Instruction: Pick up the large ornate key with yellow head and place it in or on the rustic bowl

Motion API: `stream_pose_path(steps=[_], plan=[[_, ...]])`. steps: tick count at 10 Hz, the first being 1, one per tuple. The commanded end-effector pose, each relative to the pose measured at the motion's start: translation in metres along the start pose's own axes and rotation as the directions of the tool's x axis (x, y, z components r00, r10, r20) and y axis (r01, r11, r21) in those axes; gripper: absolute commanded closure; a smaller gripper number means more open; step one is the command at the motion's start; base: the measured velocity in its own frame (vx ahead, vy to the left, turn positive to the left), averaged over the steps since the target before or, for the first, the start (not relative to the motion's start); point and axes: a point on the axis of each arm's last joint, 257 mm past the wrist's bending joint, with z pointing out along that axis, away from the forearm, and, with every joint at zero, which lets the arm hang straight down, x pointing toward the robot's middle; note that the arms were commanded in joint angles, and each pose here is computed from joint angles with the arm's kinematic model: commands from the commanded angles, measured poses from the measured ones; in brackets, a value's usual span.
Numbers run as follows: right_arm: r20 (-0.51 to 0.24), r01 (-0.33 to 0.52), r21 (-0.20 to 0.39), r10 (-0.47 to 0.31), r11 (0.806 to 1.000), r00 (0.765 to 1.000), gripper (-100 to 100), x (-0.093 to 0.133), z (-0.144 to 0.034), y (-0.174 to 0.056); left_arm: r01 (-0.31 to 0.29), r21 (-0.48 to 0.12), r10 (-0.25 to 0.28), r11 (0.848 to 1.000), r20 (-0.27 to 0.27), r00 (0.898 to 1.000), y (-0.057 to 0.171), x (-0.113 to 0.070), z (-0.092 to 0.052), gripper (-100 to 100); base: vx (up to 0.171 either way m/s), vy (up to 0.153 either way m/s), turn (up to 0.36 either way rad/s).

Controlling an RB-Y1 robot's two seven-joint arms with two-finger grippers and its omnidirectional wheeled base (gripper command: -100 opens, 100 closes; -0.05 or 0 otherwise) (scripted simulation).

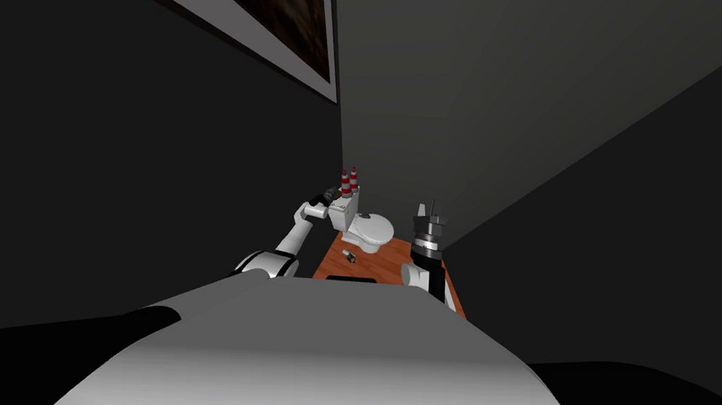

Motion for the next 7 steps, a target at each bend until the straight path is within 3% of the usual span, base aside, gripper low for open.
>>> stream_pose_path(steps=[1,7], plan=[[0.000,0.000,0.000,0.000,1.000,1.000,0,0.000,0.000,0.000,-0.006,-0.050,0.005,0.999,-0.008,1.000,0.003,0.002,0.009,-100,0.009,-0.007,-0.022],[0.000,0.000,0.000,0.000,1.000,1.000,0,0.000,0.000,0.000,-0.020,-0.217,0.013,0.976,-0.036,0.999,0.034,0.008,0.025,-100,0.016,-0.003,-0.014]])
